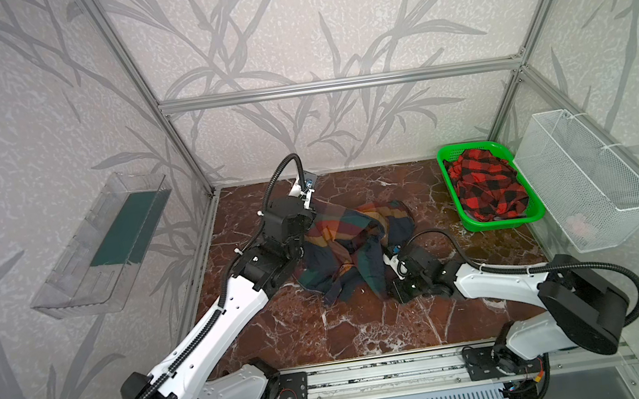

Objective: Fold and stack the long sleeve shirts

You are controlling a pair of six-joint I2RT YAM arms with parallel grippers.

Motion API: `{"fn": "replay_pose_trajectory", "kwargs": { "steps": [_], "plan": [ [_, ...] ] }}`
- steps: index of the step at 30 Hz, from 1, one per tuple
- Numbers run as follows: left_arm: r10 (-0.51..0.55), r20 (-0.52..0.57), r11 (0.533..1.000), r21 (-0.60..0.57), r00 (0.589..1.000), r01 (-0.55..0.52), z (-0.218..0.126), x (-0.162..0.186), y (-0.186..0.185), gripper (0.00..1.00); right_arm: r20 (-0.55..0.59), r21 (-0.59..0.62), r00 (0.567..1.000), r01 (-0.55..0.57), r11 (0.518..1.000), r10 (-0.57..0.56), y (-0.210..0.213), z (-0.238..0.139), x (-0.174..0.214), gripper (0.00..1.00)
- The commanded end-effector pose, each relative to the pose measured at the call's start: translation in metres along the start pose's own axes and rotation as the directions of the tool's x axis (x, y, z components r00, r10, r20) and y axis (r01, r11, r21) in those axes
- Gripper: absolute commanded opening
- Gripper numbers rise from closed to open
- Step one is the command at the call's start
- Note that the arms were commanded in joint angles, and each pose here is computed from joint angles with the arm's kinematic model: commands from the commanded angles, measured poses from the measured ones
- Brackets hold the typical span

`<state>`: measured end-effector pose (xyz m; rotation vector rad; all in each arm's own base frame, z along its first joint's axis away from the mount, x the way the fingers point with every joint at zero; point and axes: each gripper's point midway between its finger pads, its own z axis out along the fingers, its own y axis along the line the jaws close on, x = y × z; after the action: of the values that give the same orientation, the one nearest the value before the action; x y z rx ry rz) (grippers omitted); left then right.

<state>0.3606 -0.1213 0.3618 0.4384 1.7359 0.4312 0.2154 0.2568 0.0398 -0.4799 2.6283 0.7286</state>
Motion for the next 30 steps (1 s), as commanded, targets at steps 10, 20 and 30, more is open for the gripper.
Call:
{"fn": "replay_pose_trajectory", "kwargs": {
  "steps": [10, 20, 30],
  "plan": [
    [-0.062, 0.097, 0.997, -0.049, 0.993, 0.067, 0.027, -0.066, 0.046, 0.0, 0.429, 0.062, 0.902, -0.083, 0.995, 0.048, -0.03, -0.147, -0.14, 0.0],
    [-0.078, 0.075, 0.997, 0.002, 0.994, 0.078, 0.036, -0.063, 0.032, 0.0, 0.252, -0.121, 0.953, 0.203, 0.972, -0.167, 0.066, -0.081, -0.098, 0.52],
    [-0.097, 0.071, 0.995, 0.01, 0.993, 0.097, 0.031, -0.061, 0.034, 0.0, 0.096, -0.078, 0.944, 0.322, 0.944, -0.314, 0.115, 0.012, -0.038, 0.69]
  ]
}}
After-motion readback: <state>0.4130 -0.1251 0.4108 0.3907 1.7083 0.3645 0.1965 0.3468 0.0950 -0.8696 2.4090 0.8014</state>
